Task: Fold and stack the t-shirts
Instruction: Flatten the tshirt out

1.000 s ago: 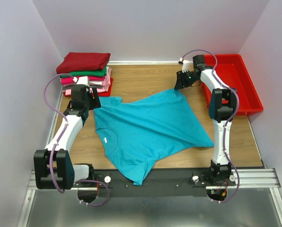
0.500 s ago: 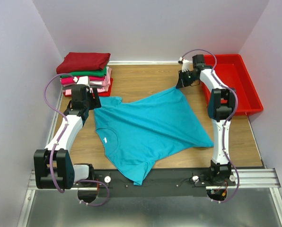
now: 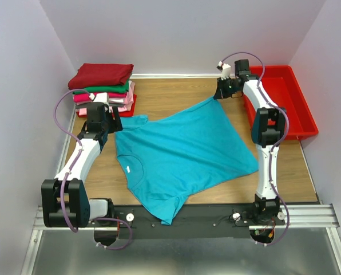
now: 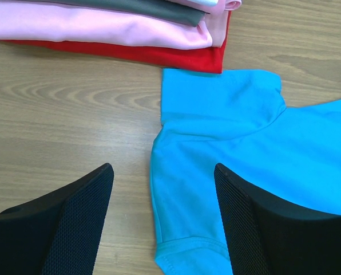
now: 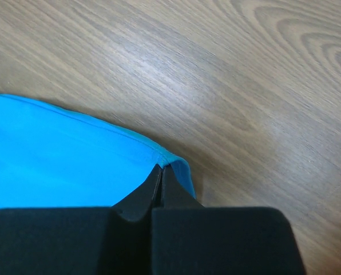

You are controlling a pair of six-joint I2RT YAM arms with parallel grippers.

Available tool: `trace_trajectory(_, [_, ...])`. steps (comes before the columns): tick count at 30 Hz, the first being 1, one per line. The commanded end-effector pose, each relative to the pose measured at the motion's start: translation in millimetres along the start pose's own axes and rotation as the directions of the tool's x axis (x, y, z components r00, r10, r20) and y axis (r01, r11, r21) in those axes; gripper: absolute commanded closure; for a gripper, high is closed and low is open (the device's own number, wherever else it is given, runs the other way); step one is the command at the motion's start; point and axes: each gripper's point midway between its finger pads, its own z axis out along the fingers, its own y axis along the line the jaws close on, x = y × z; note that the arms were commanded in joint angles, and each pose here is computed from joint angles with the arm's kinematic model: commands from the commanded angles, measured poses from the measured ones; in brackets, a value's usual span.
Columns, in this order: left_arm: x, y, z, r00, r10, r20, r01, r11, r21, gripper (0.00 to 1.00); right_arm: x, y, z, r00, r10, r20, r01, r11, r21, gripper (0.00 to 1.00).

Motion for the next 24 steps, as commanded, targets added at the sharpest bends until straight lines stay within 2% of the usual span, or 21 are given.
trace_trajectory(1, [-5, -2, 4, 1.000, 0.009, 0.014, -0.010, 1.000, 0.018, 0.21, 3, -12, 11, 1.000, -0.009, -0.011, 0.009, 0.999, 0.046, 0.98])
trace_trajectory(5, [-11, -2, 11, 1.000, -0.009, 0.017, 0.008, 0.999, 0.052, 0.22, 4, -21, 17, 1.000, -0.012, -0.014, 0.013, 0.998, 0.065, 1.00])
trace_trajectory(8, [-17, 5, 24, 0.999, -0.031, 0.021, 0.028, 0.992, 0.120, 0.29, 7, -20, 22, 1.000, -0.010, -0.016, 0.011, 0.998, 0.054, 1.00])
trace_trajectory(9, [-8, 8, 34, 0.999, -0.035, -0.011, 0.036, 0.991, 0.132, 0.32, 8, -18, 22, 1.000, -0.008, -0.017, 0.009, 0.999, 0.041, 1.00])
trace_trajectory(11, [-16, 7, 44, 1.000, -0.014, -0.019, 0.017, 0.986, 0.166, 0.37, 11, -16, 23, 1.000, 0.002, -0.018, -0.002, 1.000, 0.031, 1.00])
trace_trajectory(12, [-8, 8, 55, 0.998, -0.004, -0.055, 0.013, 0.986, 0.166, 0.37, 11, -16, 23, 1.000, 0.003, -0.019, -0.003, 1.000, 0.027, 0.99])
trace_trajectory(13, [-17, 5, 60, 0.999, 0.004, -0.044, 0.004, 0.984, 0.180, 0.37, 9, -15, 20, 1.000, 0.001, -0.016, 0.000, 1.000, 0.031, 1.00])
trace_trajectory(15, [3, 7, 79, 0.991, 0.001, -0.131, 0.023, 0.983, 0.180, 0.37, 16, -17, 19, 0.999, 0.009, -0.034, -0.008, 0.999, 0.045, 1.00])
trace_trajectory(17, [10, -1, 86, 0.985, 0.001, -0.174, 0.037, 0.975, 0.219, 0.40, 17, -13, 12, 0.999, -0.006, -0.040, 0.008, 0.999, 0.051, 1.00])
trace_trajectory(18, [24, -6, 89, 0.978, 0.002, -0.208, 0.047, 0.972, 0.230, 0.40, 30, -12, 12, 0.998, 0.004, -0.069, -0.001, 0.999, 0.046, 1.00])
trace_trajectory(23, [33, -18, 92, 0.973, 0.006, -0.232, 0.055, 0.965, 0.258, 0.40, 43, -4, 6, 0.995, -0.011, -0.096, 0.014, 0.999, 0.032, 1.00])
trace_trajectory(24, [40, -17, 95, 0.968, 0.004, -0.252, 0.063, 0.965, 0.256, 0.44, 42, -2, 3, 0.996, -0.011, -0.093, 0.014, 0.999, 0.029, 1.00])
